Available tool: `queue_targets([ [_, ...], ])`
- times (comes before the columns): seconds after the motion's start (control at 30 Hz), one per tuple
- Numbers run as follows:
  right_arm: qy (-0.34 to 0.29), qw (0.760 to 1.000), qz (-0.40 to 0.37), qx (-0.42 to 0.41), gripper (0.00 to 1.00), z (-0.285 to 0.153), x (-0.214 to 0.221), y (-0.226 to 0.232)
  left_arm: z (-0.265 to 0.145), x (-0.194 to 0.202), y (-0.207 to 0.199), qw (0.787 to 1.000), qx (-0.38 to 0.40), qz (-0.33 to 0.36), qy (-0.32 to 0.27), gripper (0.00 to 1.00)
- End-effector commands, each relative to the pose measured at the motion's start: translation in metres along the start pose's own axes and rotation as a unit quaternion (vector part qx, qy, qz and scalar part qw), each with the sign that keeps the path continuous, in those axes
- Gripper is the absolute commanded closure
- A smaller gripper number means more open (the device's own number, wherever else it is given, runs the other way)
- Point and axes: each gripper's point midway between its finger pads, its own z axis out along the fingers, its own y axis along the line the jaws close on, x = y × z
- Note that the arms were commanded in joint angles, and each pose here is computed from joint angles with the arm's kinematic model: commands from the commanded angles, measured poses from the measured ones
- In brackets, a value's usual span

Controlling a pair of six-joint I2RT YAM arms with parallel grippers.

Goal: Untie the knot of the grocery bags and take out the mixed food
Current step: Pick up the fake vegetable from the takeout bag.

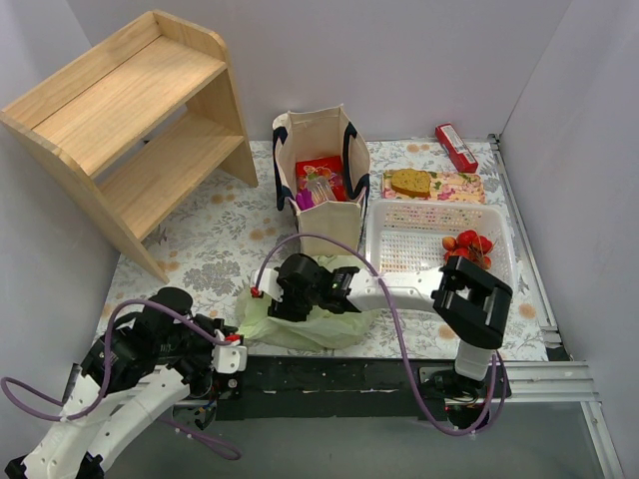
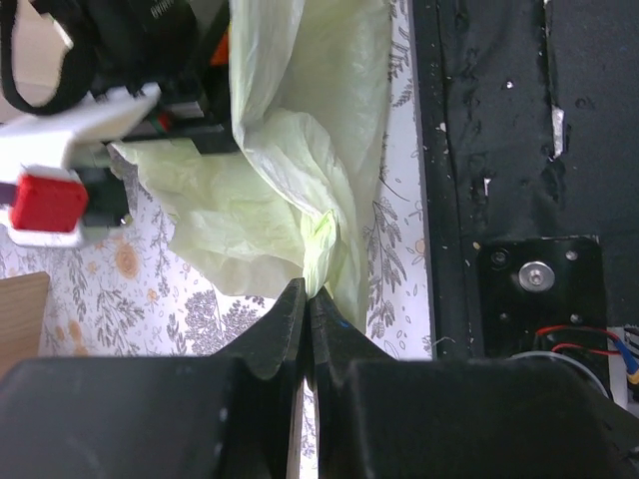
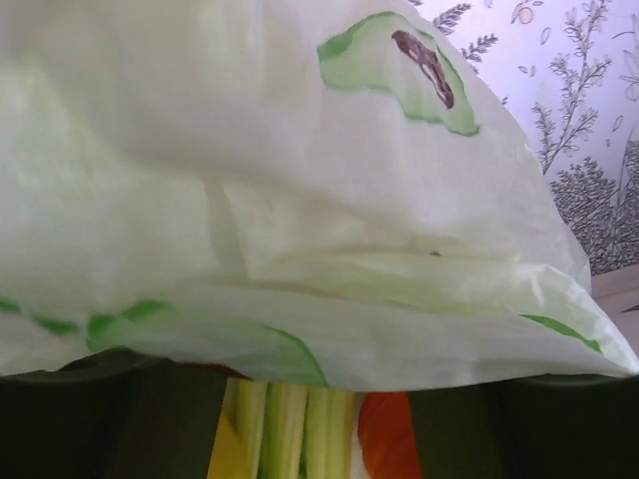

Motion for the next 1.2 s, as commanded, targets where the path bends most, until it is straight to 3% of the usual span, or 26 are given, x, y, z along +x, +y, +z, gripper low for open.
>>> queue_targets([
  [0.0,-0.001,1.0,0.002,0.025,0.26,0.015,-0.001,-0.017,0.003,-0.007,0.009,1.0,-0.01,-0.01,-0.013,1.0],
  [0.1,0.022,1.0,-0.011,-0.013,0.27,0.023,0.023,-0.003,0.002,-0.008,0.013,1.0,-0.018,-0.016,-0.012,1.0],
  [0.2,0.016,0.997,-0.037,-0.065,0.53,0.015,0.028,0.011,0.002,-0.007,0.018,0.999,-0.029,-0.02,-0.008,1.0],
  [0.23,0.015,0.996,-0.047,-0.079,0.66,0.01,0.03,0.016,0.002,-0.006,0.021,0.999,-0.036,-0.019,-0.007,1.0],
  [0.33,-0.001,0.992,-0.082,-0.095,0.85,-0.012,0.025,0.021,0.002,0.0,0.033,0.998,-0.063,-0.022,0.012,1.0],
  [0.43,-0.024,0.989,-0.112,-0.094,0.96,-0.042,0.014,0.017,0.002,0.012,0.046,0.994,-0.093,-0.025,0.045,1.0],
  [0.63,-0.023,0.985,-0.139,-0.101,0.99,-0.079,0.026,-0.001,-0.009,0.03,0.072,0.983,-0.153,-0.006,0.106,1.0],
  [0.83,-0.039,0.968,-0.168,-0.182,0.99,-0.104,0.025,0.008,-0.033,0.032,0.12,0.955,-0.263,0.004,0.138,1.0],
  [0.93,-0.108,0.964,-0.147,-0.195,0.99,-0.118,-0.014,0.005,-0.035,0.025,0.122,0.957,-0.26,0.004,0.127,1.0],
  [1.07,-0.184,0.954,-0.132,-0.195,0.99,-0.141,-0.067,-0.002,-0.022,0.01,0.104,0.976,-0.201,0.002,0.079,1.0],
  [1.17,-0.214,0.951,-0.129,-0.184,0.99,-0.153,-0.093,-0.009,-0.021,0.007,0.1,0.98,-0.187,-0.005,0.072,1.0],
])
